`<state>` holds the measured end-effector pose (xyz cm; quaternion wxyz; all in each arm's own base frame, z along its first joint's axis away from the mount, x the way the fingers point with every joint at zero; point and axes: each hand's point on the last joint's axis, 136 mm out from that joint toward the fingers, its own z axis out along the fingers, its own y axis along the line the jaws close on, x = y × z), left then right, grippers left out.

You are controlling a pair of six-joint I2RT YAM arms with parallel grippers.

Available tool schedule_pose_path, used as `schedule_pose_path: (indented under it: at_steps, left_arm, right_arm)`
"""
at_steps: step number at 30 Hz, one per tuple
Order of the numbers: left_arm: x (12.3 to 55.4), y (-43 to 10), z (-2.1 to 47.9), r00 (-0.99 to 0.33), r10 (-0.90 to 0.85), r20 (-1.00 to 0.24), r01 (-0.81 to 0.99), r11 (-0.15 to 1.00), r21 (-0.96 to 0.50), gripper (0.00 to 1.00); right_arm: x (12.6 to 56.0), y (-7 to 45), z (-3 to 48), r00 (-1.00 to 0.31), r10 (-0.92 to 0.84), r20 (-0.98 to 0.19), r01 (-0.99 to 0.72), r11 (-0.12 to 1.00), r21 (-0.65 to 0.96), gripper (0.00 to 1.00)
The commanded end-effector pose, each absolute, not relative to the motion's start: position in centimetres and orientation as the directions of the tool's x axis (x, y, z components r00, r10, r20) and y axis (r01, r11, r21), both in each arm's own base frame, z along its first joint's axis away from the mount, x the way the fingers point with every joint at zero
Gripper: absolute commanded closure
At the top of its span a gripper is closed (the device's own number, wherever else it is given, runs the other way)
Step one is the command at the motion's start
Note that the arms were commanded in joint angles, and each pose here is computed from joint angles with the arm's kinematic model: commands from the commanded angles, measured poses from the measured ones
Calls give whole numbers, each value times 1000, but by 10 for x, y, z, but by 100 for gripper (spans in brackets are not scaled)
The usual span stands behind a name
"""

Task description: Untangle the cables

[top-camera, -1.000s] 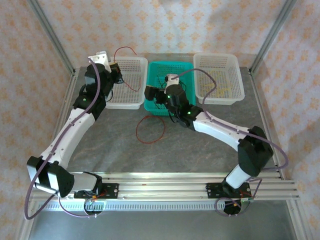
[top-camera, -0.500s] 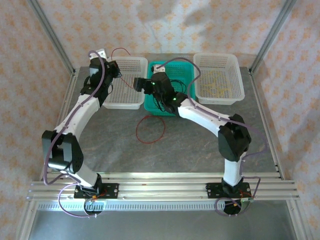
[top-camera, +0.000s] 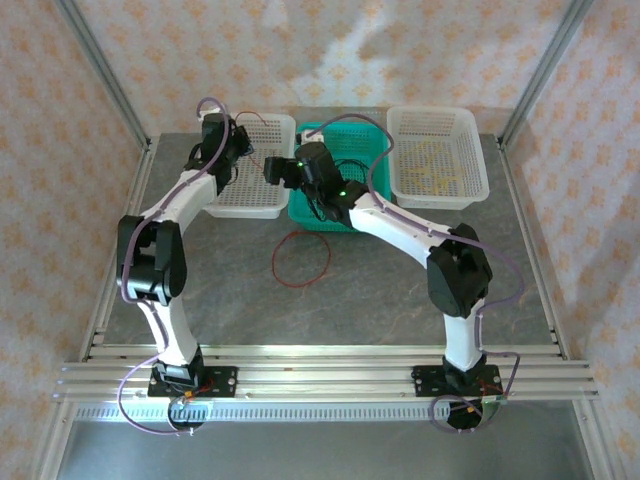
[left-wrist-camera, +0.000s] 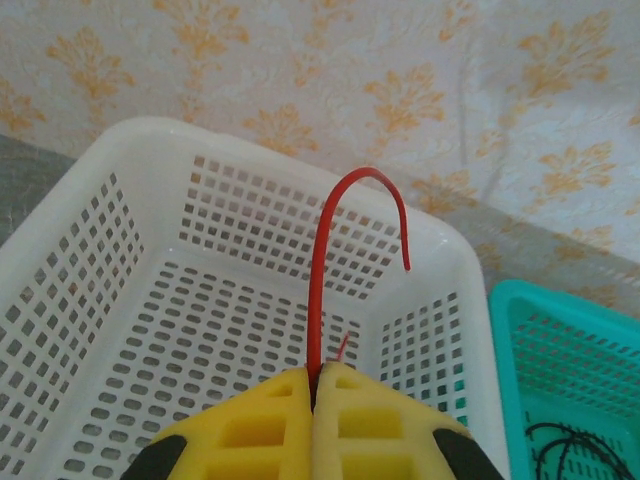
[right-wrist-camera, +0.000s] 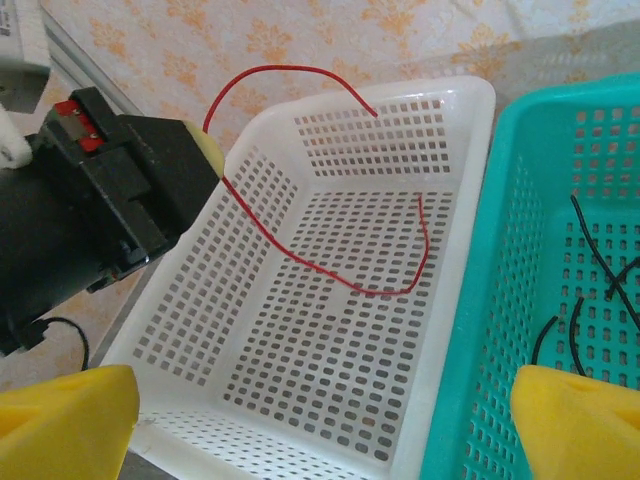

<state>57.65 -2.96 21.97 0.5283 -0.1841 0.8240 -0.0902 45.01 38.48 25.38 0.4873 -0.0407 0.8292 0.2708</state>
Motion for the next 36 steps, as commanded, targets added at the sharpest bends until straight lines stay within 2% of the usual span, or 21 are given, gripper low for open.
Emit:
schedule_pose_path:
  at_steps: [1,6,10,16,22,27,36]
  left_arm:
    - [579,-17,208,-397,-422,-815,-280,902,-330,88]
    - [576,-6,200,-416,-412,-811,-342,897,-280,57]
    - [571,-3,206,-423,-400,-814,-351,900,-260,43]
    - [543,-27,242,-395,-355,-847,-257,928,-269,39]
    - [488,-71,250,-390,-291,-874,-141,956,-256,39]
    - [439,-91,242,-394,-275,-877,-82,961,-264,40]
    - [363,-102,195,-448,-320,-835,-58,942,-330,42]
  right_arm:
    - [448,372,253,-524,212,-825,-301,859,413,5]
    - [443,364,252,-526,211,-824,-288,867,406,5]
    - [437,358,255,-524,210,-825,-286,869,403,5]
    - [421,340,261,-519,211,-828,-281,873,399,5]
    - [397,315,249,-532,199,-823,-243,896,373,10]
    - [373,294,228,-555,183,-811,-193,921,340,15]
    - [333,263,171,-609,196,-768,-77,950,303,25]
